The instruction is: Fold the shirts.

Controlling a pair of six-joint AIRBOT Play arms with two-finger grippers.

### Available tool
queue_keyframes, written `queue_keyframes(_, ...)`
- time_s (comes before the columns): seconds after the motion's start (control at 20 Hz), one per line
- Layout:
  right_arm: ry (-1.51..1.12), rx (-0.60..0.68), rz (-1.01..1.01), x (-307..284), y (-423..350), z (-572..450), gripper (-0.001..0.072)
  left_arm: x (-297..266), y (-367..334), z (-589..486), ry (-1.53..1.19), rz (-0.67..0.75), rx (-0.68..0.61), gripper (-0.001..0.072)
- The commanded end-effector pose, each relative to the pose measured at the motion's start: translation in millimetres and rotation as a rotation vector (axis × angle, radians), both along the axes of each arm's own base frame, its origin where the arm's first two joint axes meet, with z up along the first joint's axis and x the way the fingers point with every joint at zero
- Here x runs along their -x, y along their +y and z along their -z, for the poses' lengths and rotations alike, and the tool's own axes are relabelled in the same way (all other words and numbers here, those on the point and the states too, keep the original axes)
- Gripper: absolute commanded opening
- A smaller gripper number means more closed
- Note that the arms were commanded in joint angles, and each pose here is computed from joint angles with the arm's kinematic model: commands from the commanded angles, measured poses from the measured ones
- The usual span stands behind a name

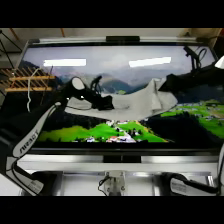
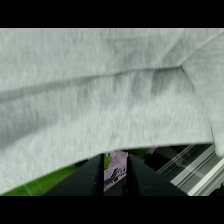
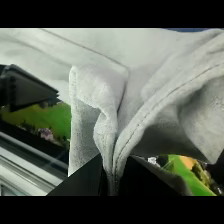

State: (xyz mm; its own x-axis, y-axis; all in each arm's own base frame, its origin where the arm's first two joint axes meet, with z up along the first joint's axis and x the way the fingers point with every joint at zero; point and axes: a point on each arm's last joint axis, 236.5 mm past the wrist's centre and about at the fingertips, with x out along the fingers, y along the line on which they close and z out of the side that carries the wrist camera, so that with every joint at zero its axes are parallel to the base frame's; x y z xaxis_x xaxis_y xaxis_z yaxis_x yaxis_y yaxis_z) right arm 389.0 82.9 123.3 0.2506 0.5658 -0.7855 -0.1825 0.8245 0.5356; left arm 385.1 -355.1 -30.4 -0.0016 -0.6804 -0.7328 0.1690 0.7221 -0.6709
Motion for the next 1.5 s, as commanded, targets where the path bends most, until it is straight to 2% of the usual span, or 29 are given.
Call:
queue_keyframes(0.0, -0.022, -0.002, -0.021, 41.6, 8.0, -42.8, 0.0077, 1.7, -38.5, 4.2, -0.05, -0.028, 0.034, 0.0182)
queue_keyframes(0.1, -0.041, -0.02, -0.02, 56.7, 14.2, -61.3, 0.0077, 5.4, -48.4, 16.1, -0.001, -0.052, 0.052, 0.0105)
queue_keyframes(0.3, -0.086, -0.07, -0.014, 73.1, 26.5, -89.0, 0.0078, 38.8, -118.0, 15.2, 0.07, -0.042, 0.229, 0.0095)
queue_keyframes(0.35, -0.083, -0.073, -0.009, 73.3, 26.8, -89.5, 0.0077, 51.8, -135.1, 12.2, 0.07, -0.015, 0.27, 0.0037)
queue_keyframes(0.5, -0.087, -0.078, 0.018, 63.7, 25.2, -87.3, 0.0077, 47.9, -138.6, 4.6, -0.019, 0.019, 0.282, 0.0033)
queue_keyframes(0.6, -0.092, -0.085, 0.026, 54.5, 27.0, -83.8, 0.0077, 16.1, -99.7, -4.8, -0.093, 0.006, 0.215, 0.0031)
queue_keyframes(0.8, -0.104, -0.11, -0.035, 24.1, 69.8, -62.1, 0.0077, -40.1, 53.8, -39.1, -0.22, -0.021, -0.077, 0.0032)
queue_keyframes(0.95, -0.091, -0.129, -0.125, 2.3, 135.0, -23.4, 0.0077, -63.3, 187.2, -97.4, -0.327, -0.162, -0.264, 0.0032)
queue_keyframes(1.15, -0.062, -0.127, -0.209, -11.0, 228.4, 51.6, 0.0077, -52.4, 299.4, -186.8, -0.454, -0.398, -0.3, 0.0033)
queue_keyframes(1.25, -0.054, -0.137, -0.158, -26.5, 260.3, 90.3, 0.0078, -38.1, 326.7, -221.1, -0.519, -0.468, -0.311, 0.0033)
queue_keyframes(1.35, -0.009, -0.208, -0.081, -37.5, 286.7, 117.1, 0.0084, -25.1, 336.4, -246.5, -0.579, -0.497, -0.319, 0.0033)
queue_keyframes(1.4, 0.017, -0.253, -0.041, -42.4, 296.6, 125.2, 0.0257, -20.7, 336.1, -255.3, -0.603, -0.5, -0.319, 0.0033)
queue_keyframes(1.45, 0.049, -0.314, -0.015, -43.7, 307.3, 127.3, 0.0562, -17.3, 334.2, -261.2, -0.618, -0.499, -0.317, 0.0033)
